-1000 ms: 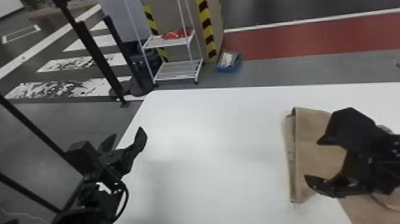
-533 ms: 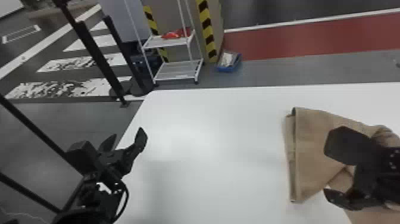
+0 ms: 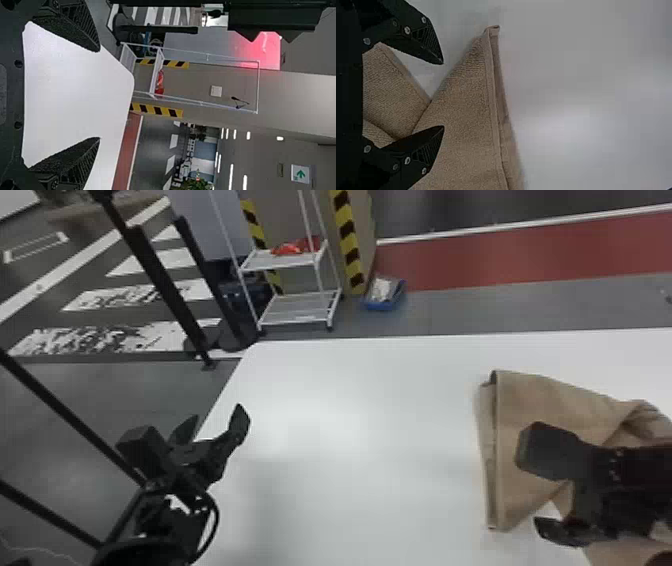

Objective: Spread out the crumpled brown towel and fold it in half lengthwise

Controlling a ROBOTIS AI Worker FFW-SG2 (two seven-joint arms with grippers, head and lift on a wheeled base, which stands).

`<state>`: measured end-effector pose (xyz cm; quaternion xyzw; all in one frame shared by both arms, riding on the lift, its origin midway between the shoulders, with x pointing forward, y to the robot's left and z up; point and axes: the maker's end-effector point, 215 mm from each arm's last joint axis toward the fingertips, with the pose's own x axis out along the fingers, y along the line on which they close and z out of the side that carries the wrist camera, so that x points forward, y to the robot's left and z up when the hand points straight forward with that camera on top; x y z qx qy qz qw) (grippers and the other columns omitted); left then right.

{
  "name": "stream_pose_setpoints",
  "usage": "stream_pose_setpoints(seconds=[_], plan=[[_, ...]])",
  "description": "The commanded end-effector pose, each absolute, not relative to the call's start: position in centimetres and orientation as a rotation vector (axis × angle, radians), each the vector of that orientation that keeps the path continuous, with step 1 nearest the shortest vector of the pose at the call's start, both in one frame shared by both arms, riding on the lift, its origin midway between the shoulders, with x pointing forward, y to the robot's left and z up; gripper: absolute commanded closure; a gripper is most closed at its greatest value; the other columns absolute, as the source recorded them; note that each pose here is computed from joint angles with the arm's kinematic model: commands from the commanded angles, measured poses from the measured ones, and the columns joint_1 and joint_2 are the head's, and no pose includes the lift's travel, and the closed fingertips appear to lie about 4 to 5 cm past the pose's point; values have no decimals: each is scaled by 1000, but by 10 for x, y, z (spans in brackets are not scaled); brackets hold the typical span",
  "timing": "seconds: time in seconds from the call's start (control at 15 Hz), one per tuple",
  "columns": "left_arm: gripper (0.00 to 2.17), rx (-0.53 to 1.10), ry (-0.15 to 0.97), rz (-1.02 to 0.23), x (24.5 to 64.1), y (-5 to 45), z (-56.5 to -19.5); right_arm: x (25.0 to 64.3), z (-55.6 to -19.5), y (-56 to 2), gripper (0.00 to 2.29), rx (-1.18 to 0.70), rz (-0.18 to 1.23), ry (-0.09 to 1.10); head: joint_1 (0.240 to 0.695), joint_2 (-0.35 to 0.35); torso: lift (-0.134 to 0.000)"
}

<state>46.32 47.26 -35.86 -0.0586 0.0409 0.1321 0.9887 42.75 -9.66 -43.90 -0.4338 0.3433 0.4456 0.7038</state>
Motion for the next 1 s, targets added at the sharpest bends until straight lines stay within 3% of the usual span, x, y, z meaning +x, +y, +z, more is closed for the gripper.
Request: stream_pose_setpoints(seconds=[0.0, 0.27, 0.47, 0.67, 0.8, 0.93], plan=[[87, -119, 82, 265, 463, 472, -359, 432, -444, -80, 417, -971, 1035, 760, 695, 350, -125], [87, -119, 82, 268, 463, 474, -359, 436, -441, -68, 903, -956, 1056, 744, 695, 350, -125], [87, -122, 83, 271, 465, 475, -361, 437, -435, -64, 1710, -894, 1077, 718, 695, 350, -125], [87, -124, 86, 267, 467, 473, -363, 459, -386, -41, 1777, -646, 1075, 555, 695, 350, -125], [87, -124, 85, 265, 468, 472, -363, 507, -348, -43, 2010, -583, 905, 428, 695, 350, -125], [87, -122, 87, 264, 467, 471, -364, 559, -317, -76, 2010, -582, 709, 340, 695, 350, -125]])
